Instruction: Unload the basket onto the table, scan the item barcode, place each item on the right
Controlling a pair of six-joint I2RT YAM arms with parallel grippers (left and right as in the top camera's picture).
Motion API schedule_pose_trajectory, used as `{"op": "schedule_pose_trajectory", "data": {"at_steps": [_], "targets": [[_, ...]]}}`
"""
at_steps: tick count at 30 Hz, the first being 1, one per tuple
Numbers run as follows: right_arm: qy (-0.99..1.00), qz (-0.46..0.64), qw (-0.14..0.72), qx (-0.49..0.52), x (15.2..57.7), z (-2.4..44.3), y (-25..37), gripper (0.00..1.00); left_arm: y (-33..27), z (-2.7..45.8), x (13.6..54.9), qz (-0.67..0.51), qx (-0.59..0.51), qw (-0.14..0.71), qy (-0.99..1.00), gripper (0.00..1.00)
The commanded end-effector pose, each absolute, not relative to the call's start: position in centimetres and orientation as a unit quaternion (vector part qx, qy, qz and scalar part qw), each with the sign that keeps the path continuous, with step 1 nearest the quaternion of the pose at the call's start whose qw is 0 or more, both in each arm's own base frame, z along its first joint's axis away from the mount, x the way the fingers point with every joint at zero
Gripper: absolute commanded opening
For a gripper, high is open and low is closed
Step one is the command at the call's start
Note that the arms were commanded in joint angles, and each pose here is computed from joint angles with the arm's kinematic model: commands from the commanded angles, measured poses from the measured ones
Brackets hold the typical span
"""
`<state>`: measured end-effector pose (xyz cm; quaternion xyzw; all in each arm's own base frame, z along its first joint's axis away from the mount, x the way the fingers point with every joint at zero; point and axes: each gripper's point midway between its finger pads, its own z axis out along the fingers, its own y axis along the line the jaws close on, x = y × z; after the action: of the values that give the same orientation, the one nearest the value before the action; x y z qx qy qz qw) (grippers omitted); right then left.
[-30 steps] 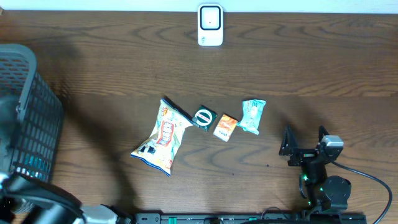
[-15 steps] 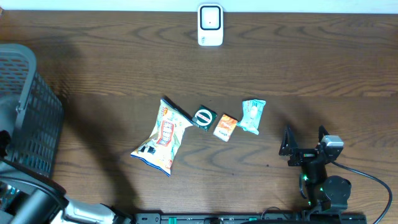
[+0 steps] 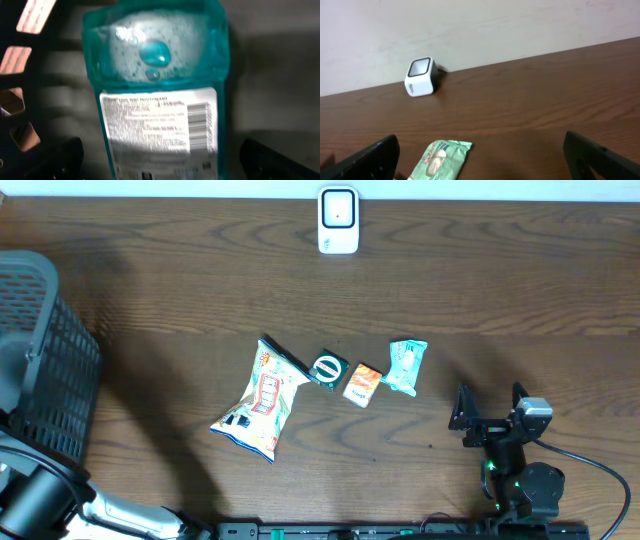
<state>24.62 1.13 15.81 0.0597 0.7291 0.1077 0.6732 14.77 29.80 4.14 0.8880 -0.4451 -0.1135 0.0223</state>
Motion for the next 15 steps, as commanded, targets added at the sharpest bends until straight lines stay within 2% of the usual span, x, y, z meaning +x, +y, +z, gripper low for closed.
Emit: {"op": "schedule_pose_trajectory", "data": {"at_steps": [1, 7, 12, 15], "targets": [[0.730, 0.111, 0.672, 0.055, 24.6, 15.7, 1.4, 0.99, 29.6, 2.6, 13.6, -0.141, 0.883, 0.051, -0.446, 0.98], [0.730, 0.111, 0.672, 0.055, 24.6, 15.7, 1.4, 0.99, 28.7, -0.2, 13.1, -0.140, 0.860, 0.102, -0.481, 0.98], [0.730, 0.111, 0.672, 0.055, 24.6, 15.7, 1.4, 0.99, 28.5, -1.0, 13.0, -0.140, 0.852, 0.116, -0.491, 0.61], [0.730, 0.111, 0.672, 0.055, 24.6, 15.7, 1.4, 0.99, 28.7, -0.9, 13.2, -0.139, 0.853, 0.109, -0.490, 0.56]]}}
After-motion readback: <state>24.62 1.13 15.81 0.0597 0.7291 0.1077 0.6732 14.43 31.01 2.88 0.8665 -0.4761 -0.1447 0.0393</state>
